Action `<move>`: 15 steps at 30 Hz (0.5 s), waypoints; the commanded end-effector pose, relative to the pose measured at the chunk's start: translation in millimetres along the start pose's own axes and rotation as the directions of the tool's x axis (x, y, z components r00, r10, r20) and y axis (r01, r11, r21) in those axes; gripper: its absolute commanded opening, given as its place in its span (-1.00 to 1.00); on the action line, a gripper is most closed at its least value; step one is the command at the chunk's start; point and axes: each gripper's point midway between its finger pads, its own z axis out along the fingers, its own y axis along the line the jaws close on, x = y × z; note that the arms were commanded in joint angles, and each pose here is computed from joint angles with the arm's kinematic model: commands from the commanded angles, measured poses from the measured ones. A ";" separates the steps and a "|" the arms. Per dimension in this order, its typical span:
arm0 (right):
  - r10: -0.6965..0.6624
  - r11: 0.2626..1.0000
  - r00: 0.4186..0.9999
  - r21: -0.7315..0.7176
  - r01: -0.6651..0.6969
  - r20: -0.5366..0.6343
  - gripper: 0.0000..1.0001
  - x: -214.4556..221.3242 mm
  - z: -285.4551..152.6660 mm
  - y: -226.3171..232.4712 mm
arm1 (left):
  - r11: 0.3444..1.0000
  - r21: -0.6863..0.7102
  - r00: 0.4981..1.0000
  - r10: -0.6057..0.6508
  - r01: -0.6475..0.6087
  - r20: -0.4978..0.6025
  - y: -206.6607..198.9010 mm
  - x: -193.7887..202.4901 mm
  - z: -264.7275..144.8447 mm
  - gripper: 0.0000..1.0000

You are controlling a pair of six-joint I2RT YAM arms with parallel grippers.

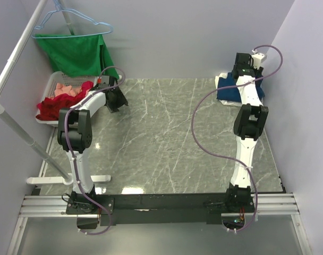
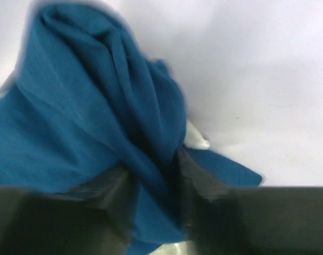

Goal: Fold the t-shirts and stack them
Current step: Neatly place the folded tshirt to the corner

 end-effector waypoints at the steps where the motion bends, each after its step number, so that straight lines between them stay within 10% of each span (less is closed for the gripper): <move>1: 0.056 0.998 0.997 0.011 -0.057 0.059 0.26 -16.9 3.9 3.2 | 0.999 0.041 1.000 0.003 -0.004 0.025 -18.2 -11.4 -5.5 0.26; 5: 0.076 0.997 0.995 -0.003 -0.076 0.065 0.61 -23.8 1.0 3.8 | 0.999 0.050 1.000 0.011 -0.012 0.021 -22.0 -10.7 -4.3 0.26; 15: 0.121 0.981 0.992 -0.154 -0.115 0.033 0.64 -37.9 -44.8 19.0 | 0.995 0.062 0.995 0.068 -0.073 0.076 -27.9 -17.0 -14.6 0.30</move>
